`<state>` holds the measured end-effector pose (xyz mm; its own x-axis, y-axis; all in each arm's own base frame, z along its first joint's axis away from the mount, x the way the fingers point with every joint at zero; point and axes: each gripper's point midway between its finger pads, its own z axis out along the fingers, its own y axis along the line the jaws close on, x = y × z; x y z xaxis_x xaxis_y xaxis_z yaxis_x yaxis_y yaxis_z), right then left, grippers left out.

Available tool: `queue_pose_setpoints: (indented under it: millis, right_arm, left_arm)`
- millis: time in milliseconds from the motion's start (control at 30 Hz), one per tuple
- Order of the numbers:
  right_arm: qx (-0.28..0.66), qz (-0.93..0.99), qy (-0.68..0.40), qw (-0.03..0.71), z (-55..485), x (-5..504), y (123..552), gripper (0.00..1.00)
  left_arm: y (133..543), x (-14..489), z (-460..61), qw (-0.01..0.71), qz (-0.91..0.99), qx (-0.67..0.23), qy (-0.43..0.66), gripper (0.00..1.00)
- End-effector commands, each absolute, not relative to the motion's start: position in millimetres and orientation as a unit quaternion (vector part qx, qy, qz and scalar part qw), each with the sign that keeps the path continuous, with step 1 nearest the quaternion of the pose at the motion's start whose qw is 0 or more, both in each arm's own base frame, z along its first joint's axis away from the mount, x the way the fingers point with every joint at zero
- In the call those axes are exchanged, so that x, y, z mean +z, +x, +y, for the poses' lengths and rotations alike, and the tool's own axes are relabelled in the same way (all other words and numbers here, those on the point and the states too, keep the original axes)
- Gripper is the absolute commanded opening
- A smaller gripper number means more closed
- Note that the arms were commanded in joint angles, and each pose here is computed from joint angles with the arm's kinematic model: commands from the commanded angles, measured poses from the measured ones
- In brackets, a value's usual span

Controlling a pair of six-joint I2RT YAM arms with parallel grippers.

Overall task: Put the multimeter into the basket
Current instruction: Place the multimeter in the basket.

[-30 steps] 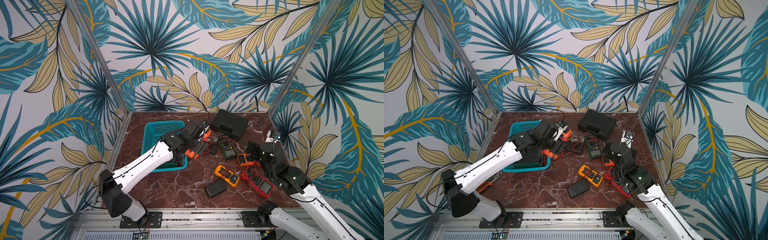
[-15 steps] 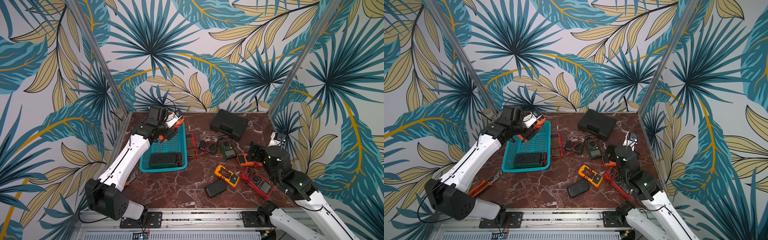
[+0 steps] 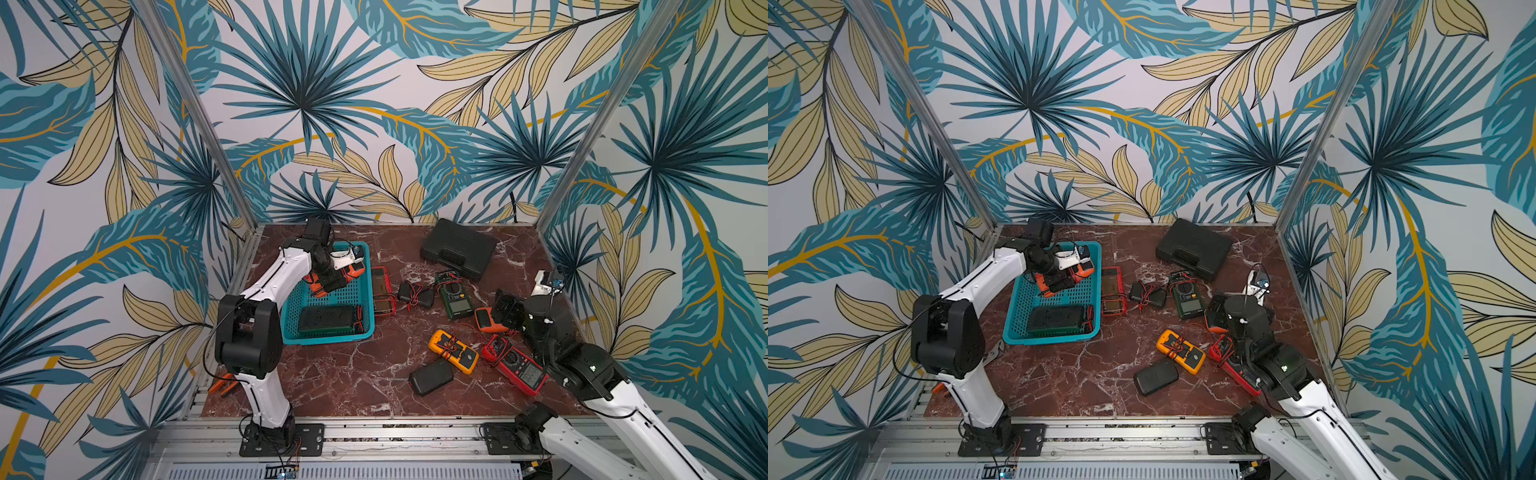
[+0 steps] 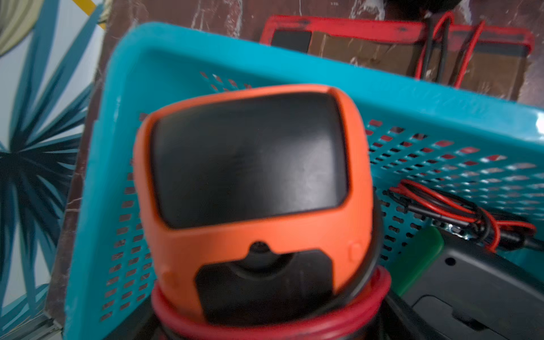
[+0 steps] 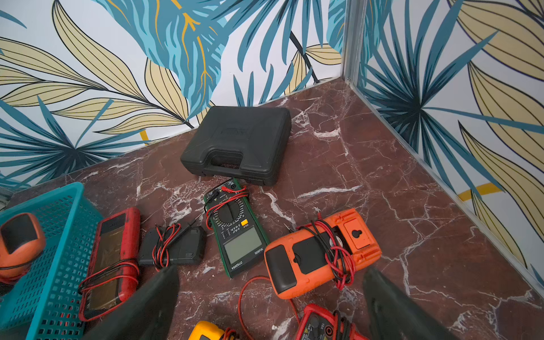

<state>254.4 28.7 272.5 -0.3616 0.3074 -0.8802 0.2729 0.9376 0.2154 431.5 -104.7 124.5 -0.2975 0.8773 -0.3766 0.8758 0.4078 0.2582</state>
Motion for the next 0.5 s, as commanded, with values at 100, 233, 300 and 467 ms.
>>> queue_pose_setpoints:
  millis: [100, 233, 300, 467]
  right_arm:
    - [0.017, 0.835, 0.175, 0.521, 31.2, 255.3, 254.1, 0.99]
    - [0.016, 0.837, 0.172, 0.52, 33.2, 254.5, 257.1, 1.0]
    - [0.02, 0.838, 0.169, 0.518, 36.0, 253.4, 258.9, 1.0]
    - [0.027, 0.845, 0.161, 0.508, 42.8, 248.4, 262.6, 0.99]
  left_arm:
    - [441.5, 120.7, -99.3, 0.226, 0.787, 0.021, 0.573, 0.12]
    - [429.2, 98.2, -91.8, 0.191, 0.782, 0.027, 0.593, 0.12]
    - [429.1, 89.1, -86.3, 0.186, 0.776, 0.044, 0.601, 0.12]
    - [434.5, 80.8, -86.8, 0.184, 0.776, 0.044, 0.601, 0.14]
